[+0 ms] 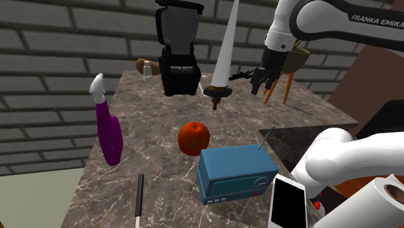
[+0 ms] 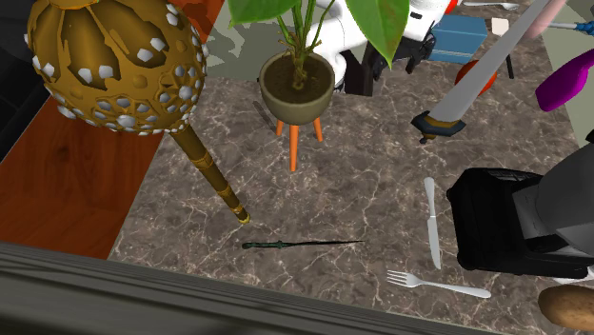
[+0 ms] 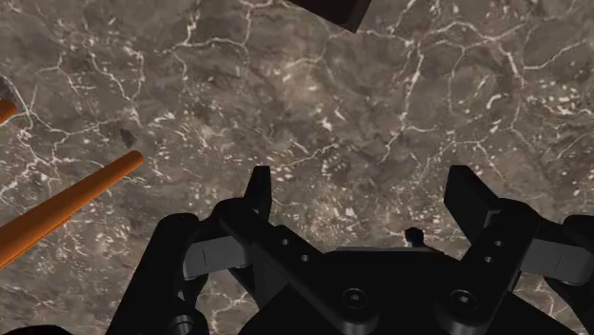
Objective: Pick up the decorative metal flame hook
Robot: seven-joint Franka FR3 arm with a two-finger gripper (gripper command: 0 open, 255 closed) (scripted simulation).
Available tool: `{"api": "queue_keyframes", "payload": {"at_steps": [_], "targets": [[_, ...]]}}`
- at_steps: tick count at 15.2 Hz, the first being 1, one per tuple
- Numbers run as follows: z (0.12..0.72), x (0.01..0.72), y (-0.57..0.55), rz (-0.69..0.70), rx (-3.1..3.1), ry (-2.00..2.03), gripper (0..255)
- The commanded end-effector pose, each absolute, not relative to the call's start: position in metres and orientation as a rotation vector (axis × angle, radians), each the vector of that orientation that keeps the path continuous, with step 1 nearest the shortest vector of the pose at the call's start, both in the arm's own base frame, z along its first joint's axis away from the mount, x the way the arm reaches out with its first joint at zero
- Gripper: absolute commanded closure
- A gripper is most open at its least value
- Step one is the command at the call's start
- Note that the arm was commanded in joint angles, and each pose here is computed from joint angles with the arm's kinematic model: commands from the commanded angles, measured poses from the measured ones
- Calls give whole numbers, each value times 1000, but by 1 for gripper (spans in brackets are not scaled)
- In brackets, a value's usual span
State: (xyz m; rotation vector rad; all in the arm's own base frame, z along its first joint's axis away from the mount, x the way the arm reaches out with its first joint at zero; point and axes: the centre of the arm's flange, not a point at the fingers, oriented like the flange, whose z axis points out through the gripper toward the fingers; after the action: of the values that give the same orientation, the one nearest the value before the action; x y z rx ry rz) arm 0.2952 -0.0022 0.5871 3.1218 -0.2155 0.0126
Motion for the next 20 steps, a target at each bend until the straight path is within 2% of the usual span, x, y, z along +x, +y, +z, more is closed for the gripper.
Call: {"api": "queue_keyframes", "payload": {"at_steps": [1, 10, 20], "targets": [[587, 295, -2, 13, 3122, -215, 0], [568, 301, -121, 51, 3131, 264, 0], [545, 349, -244, 94, 3055, 794, 0]]}}
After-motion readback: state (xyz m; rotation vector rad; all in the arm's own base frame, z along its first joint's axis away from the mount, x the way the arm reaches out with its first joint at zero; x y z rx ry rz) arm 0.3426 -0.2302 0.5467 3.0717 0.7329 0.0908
